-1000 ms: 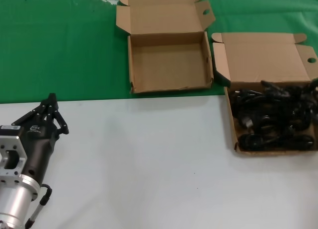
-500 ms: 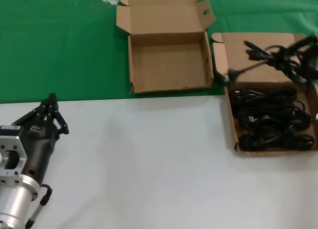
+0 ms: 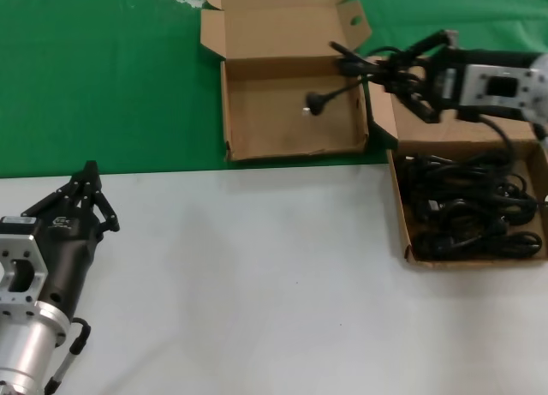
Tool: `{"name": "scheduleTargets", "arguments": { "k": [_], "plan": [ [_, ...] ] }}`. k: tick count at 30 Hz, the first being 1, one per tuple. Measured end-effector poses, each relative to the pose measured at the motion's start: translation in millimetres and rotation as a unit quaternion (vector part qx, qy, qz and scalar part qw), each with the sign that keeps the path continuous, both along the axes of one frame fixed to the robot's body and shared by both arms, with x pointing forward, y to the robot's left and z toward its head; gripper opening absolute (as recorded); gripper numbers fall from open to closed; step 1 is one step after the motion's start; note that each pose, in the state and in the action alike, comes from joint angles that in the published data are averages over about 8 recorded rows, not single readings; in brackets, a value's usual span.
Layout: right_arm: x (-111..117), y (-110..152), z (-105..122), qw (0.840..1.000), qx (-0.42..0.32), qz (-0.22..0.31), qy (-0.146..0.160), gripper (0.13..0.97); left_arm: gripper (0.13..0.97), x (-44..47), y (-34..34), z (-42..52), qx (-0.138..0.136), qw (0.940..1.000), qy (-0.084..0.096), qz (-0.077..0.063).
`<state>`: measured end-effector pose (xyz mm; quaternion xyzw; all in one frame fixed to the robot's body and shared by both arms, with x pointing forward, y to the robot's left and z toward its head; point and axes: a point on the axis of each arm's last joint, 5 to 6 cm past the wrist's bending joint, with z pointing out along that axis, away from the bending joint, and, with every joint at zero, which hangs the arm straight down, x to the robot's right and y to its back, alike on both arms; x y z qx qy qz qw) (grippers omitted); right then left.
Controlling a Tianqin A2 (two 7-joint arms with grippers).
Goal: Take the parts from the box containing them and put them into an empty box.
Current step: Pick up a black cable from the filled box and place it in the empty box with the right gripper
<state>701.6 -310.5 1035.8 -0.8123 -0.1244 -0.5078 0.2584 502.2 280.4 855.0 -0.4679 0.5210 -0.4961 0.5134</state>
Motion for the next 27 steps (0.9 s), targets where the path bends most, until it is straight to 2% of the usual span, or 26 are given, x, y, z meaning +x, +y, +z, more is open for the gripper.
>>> {"name": "scheduleTargets", "arguments": {
  "k": [8, 17, 27],
  "plan": [
    [25, 43, -12, 1.0, 0.001, 0.028, -0.01, 0.202, 0.139, 0.0, 0.0, 0.0, 0.0, 1.0, 0.0, 0.0],
    [54, 73, -30, 0.999, -0.006, 0.04, -0.017, 0.202, 0.139, 0.0, 0.0, 0.0, 0.0, 1.0, 0.0, 0.0],
    [65, 103, -49, 0.999, -0.02, 0.03, -0.026, 0.202, 0.139, 0.0, 0.0, 0.0, 0.0, 1.0, 0.0, 0.0]
  ]
}}
